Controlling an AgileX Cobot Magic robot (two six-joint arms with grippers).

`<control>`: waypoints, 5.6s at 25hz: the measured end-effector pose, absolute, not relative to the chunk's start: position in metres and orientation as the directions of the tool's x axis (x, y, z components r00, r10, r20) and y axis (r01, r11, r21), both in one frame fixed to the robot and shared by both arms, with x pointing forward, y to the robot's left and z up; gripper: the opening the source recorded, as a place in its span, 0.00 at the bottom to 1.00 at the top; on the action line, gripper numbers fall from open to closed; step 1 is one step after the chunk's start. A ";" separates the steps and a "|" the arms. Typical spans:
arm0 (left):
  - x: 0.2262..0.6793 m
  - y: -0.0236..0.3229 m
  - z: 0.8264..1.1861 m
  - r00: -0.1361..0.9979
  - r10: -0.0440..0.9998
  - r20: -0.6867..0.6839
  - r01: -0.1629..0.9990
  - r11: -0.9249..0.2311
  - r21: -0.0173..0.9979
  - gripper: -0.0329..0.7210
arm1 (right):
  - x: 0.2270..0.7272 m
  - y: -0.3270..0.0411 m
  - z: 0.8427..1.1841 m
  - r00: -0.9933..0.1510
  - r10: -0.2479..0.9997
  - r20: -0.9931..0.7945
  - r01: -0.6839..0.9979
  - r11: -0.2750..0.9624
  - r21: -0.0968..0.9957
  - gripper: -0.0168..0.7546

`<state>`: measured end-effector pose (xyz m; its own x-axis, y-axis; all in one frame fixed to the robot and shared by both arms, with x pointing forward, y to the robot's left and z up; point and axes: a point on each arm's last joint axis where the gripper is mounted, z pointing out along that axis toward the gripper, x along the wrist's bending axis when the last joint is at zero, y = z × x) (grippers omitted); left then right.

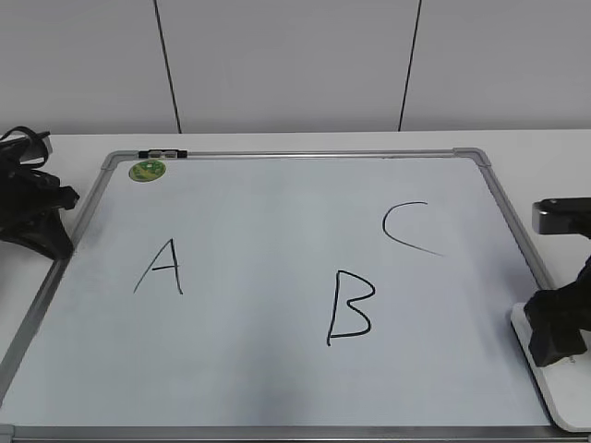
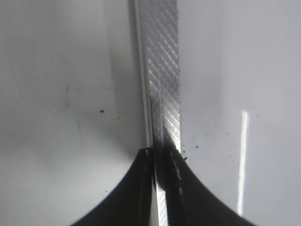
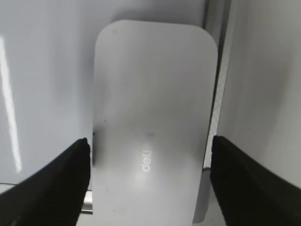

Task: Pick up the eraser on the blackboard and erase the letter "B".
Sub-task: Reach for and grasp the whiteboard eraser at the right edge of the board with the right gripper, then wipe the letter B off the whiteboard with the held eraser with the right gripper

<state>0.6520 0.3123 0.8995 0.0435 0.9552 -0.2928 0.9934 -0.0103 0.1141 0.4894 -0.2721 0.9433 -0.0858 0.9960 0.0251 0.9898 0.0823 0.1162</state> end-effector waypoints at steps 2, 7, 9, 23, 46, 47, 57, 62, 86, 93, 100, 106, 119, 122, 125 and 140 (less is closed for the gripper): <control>0.652 0.312 0.899 0.044 0.955 -0.293 0.993 -0.010 0.114 0.09 | 0.490 -0.272 0.939 -0.085 0.996 0.025 0.992 0.082 0.100 0.79; 0.652 0.312 0.899 0.044 0.955 -0.293 0.993 -0.010 0.114 0.09 | 0.494 -0.272 0.927 -0.084 0.996 0.024 0.994 0.082 0.074 0.79; 0.652 0.312 0.899 0.044 0.955 -0.293 0.993 -0.010 0.114 0.09 | 0.495 -0.271 0.922 -0.080 0.996 0.026 0.995 0.079 0.056 0.79; 0.652 0.312 0.899 0.044 0.955 -0.293 0.993 -0.010 0.114 0.09 | 0.498 -0.271 0.934 -0.073 0.997 0.034 0.996 0.071 0.045 0.72; 0.652 0.312 0.899 0.044 0.955 -0.293 0.994 -0.011 0.113 0.09 | 0.572 -0.164 0.983 -0.446 0.895 0.010 0.892 0.444 0.089 0.72; 0.652 0.312 0.899 0.044 0.955 -0.293 0.994 -0.011 0.113 0.09 | 0.577 -0.161 0.978 -0.460 0.888 0.010 0.886 0.458 0.080 0.72; 0.652 0.312 0.900 0.043 0.954 -0.296 0.994 -0.010 0.111 0.09 | 0.615 -0.140 0.932 -0.507 0.861 0.036 0.862 0.505 0.045 0.72; 0.652 0.312 0.900 0.042 0.954 -0.296 0.994 -0.010 0.109 0.09 | 0.618 -0.133 0.927 -0.526 0.850 0.032 0.850 0.524 0.043 0.72; 0.651 0.315 0.899 0.045 0.958 -0.285 0.994 -0.015 0.108 0.09 | 0.558 -0.029 0.919 -0.778 0.628 0.013 0.628 0.778 0.022 0.72; 0.651 0.315 0.900 0.028 0.957 -0.289 0.995 0.002 0.104 0.09 | 0.563 -0.036 0.919 -0.764 0.645 0.012 0.645 0.764 0.022 0.72; 0.652 0.315 0.900 0.019 0.954 -0.298 0.994 0.013 0.106 0.09 | 0.586 -0.064 0.919 -0.688 0.724 0.041 0.725 0.687 0.044 0.72; 0.652 0.313 0.900 0.012 0.950 -0.311 0.994 0.023 0.108 0.09 | 0.606 -0.092 0.920 -0.633 0.773 0.028 0.773 0.631 0.062 0.72; 0.653 0.311 0.900 0.003 0.947 -0.321 0.993 0.034 0.110 0.09 | 0.627 -0.112 0.925 -0.626 0.776 -0.071 0.771 0.630 0.093 0.72; 0.653 0.311 0.900 0.003 0.947 -0.322 0.993 0.034 0.110 0.09 | 0.627 -0.112 0.924 -0.626 0.777 -0.071 0.771 0.630 0.092 0.72; 0.653 0.311 0.900 0.003 0.947 -0.322 0.993 0.034 0.110 0.09 | 0.630 -0.113 0.924 -0.635 0.766 -0.100 0.759 0.642 0.106 0.72; 0.653 0.311 0.900 -0.002 0.945 -0.326 0.993 0.039 0.110 0.09 | 0.636 -0.110 0.925 -0.635 0.770 -0.060 0.762 0.637 0.117 0.71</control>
<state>0.6532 0.3106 0.8996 -0.0015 0.9453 -0.3262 0.9932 0.0394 0.1095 0.6355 -0.1099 0.9250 -0.6352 0.7700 -0.0604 0.7616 0.6374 0.1166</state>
